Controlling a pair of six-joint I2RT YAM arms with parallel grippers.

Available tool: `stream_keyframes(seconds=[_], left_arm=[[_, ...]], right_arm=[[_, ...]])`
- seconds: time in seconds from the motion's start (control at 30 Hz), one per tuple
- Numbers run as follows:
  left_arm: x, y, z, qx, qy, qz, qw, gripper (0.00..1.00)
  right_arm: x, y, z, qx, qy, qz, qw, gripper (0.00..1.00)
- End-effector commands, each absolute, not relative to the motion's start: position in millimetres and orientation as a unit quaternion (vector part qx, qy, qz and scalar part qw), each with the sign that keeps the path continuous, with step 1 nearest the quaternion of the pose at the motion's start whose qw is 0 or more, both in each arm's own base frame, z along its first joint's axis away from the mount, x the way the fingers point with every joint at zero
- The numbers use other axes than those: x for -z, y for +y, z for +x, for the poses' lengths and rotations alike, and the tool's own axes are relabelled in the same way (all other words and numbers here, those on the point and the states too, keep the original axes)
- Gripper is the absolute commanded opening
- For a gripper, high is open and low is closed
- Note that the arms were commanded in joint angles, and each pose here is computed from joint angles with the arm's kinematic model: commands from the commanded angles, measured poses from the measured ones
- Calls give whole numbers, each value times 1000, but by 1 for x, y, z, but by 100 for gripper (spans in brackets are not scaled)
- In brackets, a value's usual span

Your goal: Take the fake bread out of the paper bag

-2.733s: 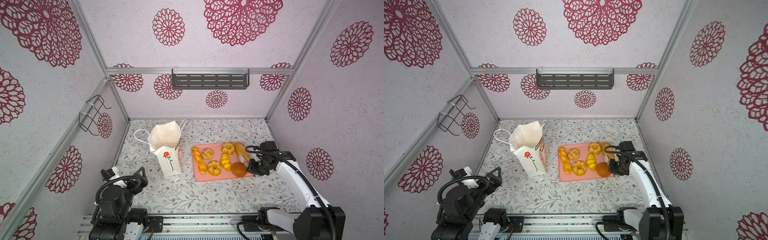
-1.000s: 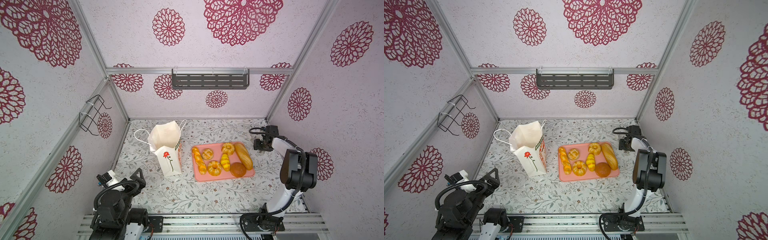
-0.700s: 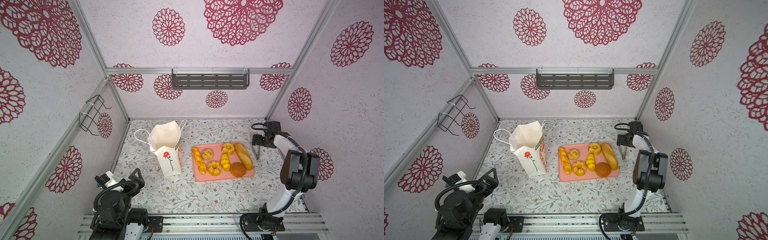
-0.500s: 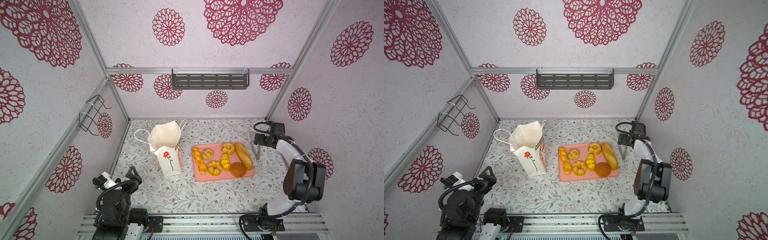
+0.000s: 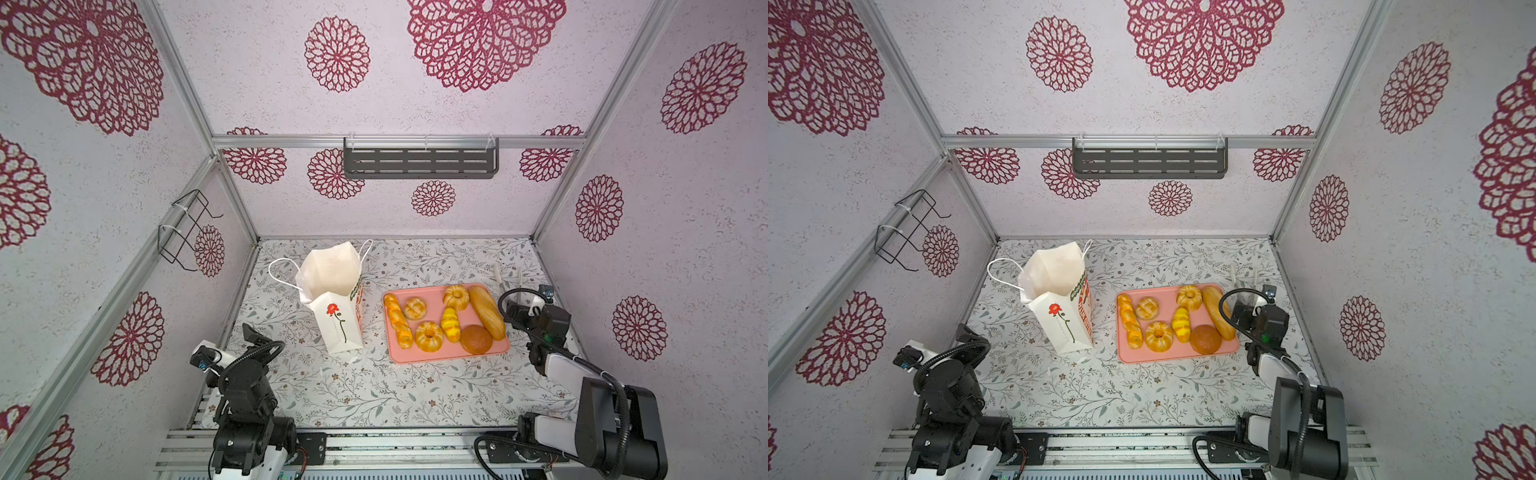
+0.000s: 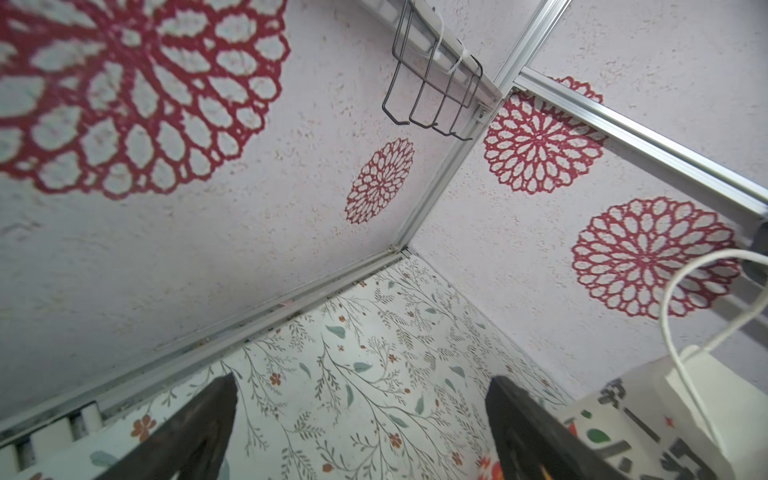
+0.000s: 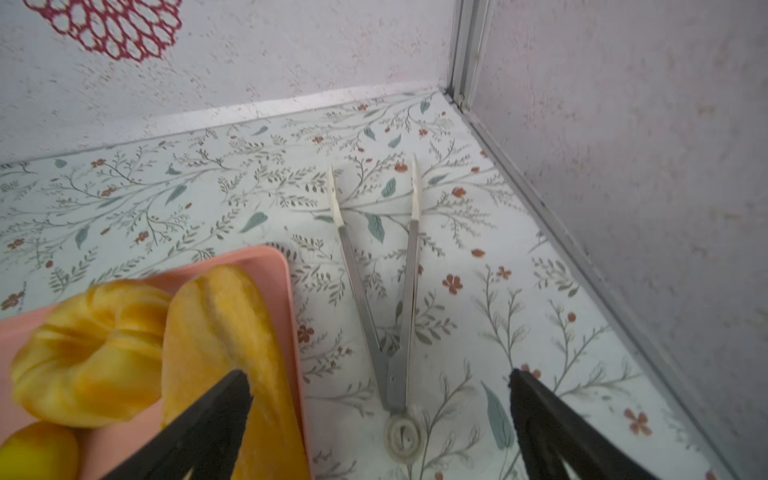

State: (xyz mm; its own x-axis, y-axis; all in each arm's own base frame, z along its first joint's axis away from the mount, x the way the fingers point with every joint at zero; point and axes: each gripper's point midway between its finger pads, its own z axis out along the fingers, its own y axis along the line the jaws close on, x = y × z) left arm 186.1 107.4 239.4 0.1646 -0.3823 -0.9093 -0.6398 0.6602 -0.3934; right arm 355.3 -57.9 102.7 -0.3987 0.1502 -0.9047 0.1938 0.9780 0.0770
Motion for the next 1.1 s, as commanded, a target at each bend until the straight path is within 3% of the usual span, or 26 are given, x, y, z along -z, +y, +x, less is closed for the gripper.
stream_keyframes(seconds=[0.0,0.37,0.57,0.8,1.07], left_arm=[[-238,120,194,-164,628,-395,651,97],[-181,123,257,-173,674,-379,609,97],[-142,133,289,-142,707,-363,590,97],[-139,137,341,-55,737,-293,606,97],[-140,101,388,15,785,-153,601,100]], right_arm=[[-145,-62,372,12,767,126,629,99],[-117,-15,374,-1,758,28,652,99],[-117,-24,372,11,759,52,649,99],[-125,-32,355,23,733,73,676,99],[-126,-28,352,16,729,63,681,99]])
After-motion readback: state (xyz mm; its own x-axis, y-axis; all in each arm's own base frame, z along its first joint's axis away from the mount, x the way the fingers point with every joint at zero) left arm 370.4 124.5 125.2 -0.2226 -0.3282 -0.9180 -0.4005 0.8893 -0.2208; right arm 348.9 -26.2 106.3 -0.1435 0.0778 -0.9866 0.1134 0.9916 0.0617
